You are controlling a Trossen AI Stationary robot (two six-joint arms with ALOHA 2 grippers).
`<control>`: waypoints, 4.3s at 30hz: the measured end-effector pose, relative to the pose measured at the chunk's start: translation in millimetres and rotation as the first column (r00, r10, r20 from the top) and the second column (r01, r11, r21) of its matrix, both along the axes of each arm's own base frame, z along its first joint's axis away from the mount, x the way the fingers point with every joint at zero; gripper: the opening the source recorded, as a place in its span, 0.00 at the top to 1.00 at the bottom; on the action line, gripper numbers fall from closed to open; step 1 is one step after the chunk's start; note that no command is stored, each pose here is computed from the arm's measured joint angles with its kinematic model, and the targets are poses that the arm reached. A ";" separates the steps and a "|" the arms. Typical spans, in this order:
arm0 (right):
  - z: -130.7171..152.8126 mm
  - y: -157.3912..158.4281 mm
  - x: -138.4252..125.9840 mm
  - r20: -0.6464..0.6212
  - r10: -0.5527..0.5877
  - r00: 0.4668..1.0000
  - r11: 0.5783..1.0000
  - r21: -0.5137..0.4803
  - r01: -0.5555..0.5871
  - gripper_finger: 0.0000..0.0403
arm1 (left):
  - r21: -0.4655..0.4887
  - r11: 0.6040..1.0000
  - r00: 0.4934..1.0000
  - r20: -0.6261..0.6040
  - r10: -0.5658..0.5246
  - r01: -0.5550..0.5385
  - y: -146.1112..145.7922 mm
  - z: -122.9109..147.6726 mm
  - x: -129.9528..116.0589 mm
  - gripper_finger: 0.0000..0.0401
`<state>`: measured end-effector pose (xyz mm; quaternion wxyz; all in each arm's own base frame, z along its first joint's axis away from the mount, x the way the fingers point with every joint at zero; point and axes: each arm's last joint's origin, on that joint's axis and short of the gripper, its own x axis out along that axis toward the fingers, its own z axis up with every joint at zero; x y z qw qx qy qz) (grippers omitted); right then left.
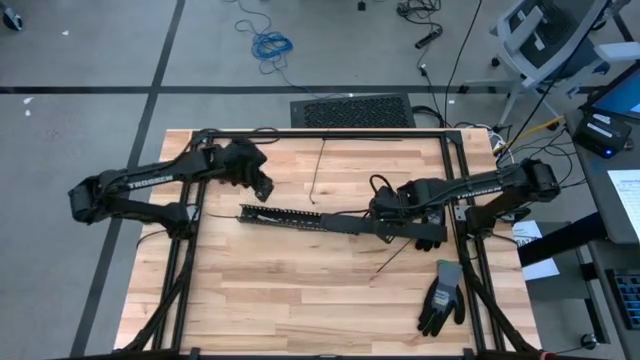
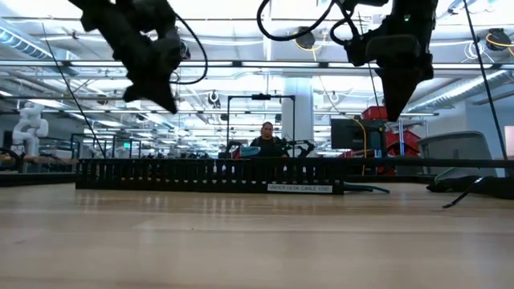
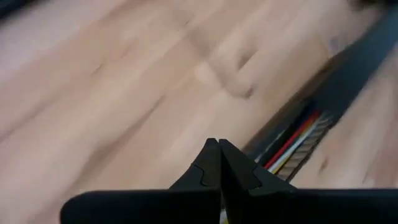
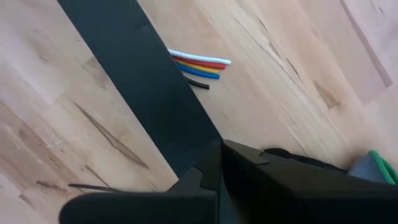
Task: Ziptie cables
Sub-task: Close the black cable duct cover
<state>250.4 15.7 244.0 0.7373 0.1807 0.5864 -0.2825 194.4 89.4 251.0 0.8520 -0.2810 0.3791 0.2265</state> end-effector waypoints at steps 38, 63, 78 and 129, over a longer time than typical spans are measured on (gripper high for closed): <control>63.8 -10.3 -79.2 0.087 -0.252 0.964 0.964 -0.061 0.258 1.00 | -0.022 0.934 0.723 -0.640 0.261 -0.357 -27.1 -111.4 -17.5 1.00; -39.9 10.7 -112.6 -0.133 -0.880 0.456 0.473 -0.168 0.865 1.00 | 0.029 0.987 0.663 -0.738 0.127 -0.156 -50.6 -111.9 -24.0 1.00; -83.5 12.9 -87.5 -0.157 -0.961 0.229 0.277 -0.477 0.834 1.00 | 0.053 0.994 0.657 -0.747 0.102 -0.095 -61.0 -111.6 -23.5 1.00; -18.1 -5.3 -38.9 0.273 -0.849 0.452 0.344 -0.364 0.866 1.00 | 0.157 0.987 0.907 -0.421 0.029 0.041 -75.7 -33.6 -8.7 1.00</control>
